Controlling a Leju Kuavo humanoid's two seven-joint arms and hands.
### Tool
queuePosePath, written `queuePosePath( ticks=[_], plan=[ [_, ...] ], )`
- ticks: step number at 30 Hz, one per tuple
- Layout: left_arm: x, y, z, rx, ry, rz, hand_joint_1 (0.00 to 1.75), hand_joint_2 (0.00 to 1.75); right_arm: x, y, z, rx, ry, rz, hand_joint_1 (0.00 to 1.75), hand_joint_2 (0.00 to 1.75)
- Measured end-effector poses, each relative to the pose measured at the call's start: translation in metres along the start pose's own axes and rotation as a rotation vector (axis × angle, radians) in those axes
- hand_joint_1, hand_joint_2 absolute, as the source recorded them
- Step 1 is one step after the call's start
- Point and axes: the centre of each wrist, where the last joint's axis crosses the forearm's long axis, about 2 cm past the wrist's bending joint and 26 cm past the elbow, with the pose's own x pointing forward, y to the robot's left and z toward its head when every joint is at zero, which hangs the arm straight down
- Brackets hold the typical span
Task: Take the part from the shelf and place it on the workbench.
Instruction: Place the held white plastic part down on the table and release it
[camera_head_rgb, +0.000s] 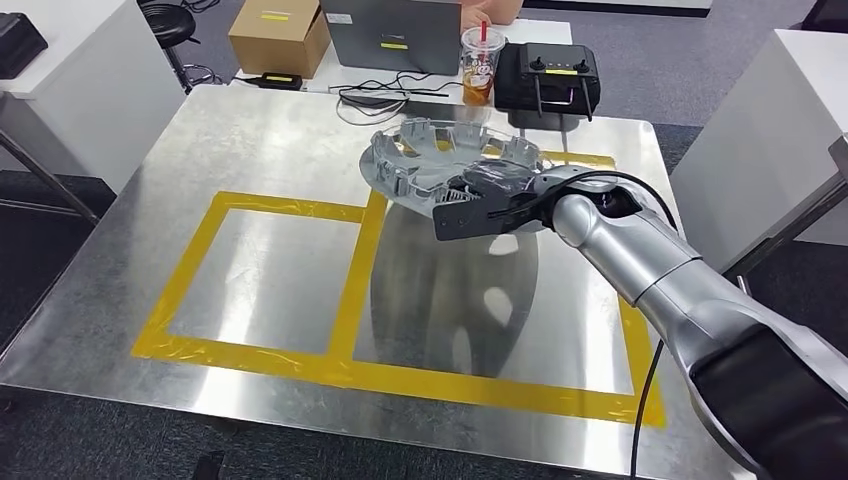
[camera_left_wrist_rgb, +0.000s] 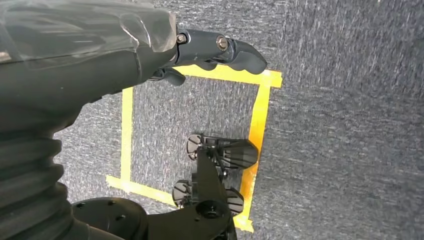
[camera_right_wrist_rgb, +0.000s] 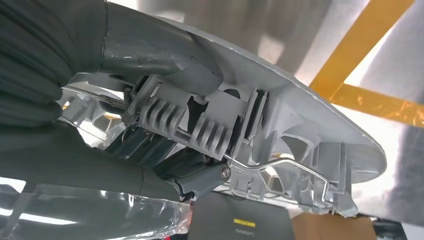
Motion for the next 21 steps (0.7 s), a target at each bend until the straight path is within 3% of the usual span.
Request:
queuePosePath(
  ticks=[5, 11, 15, 21],
  plan=[
    [0.002, -0.003, -0.001, 0.015, -0.020, -0.005, 0.00, 1.75, 0.011, 0.004, -0.007, 0.025, -0.042, -0.024, 1.75, 1.75],
    [0.009, -0.005, -0.004, 0.025, -0.032, 0.010, 0.00, 1.75, 0.046, 0.015, -0.021, 0.113, -0.131, -0.083, 1.75, 1.75],
    [0.011, -0.006, -0.004, 0.028, -0.033, 0.009, 0.00, 1.75, 0.067, 0.022, -0.028, 0.189, -0.125, -0.047, 1.75, 1.75],
    [0.012, -0.003, -0.005, 0.043, -0.034, 0.005, 0.00, 1.75, 0.078, 0.027, -0.033, 0.234, -0.105, 0.012, 1.75, 1.75]
  ],
)
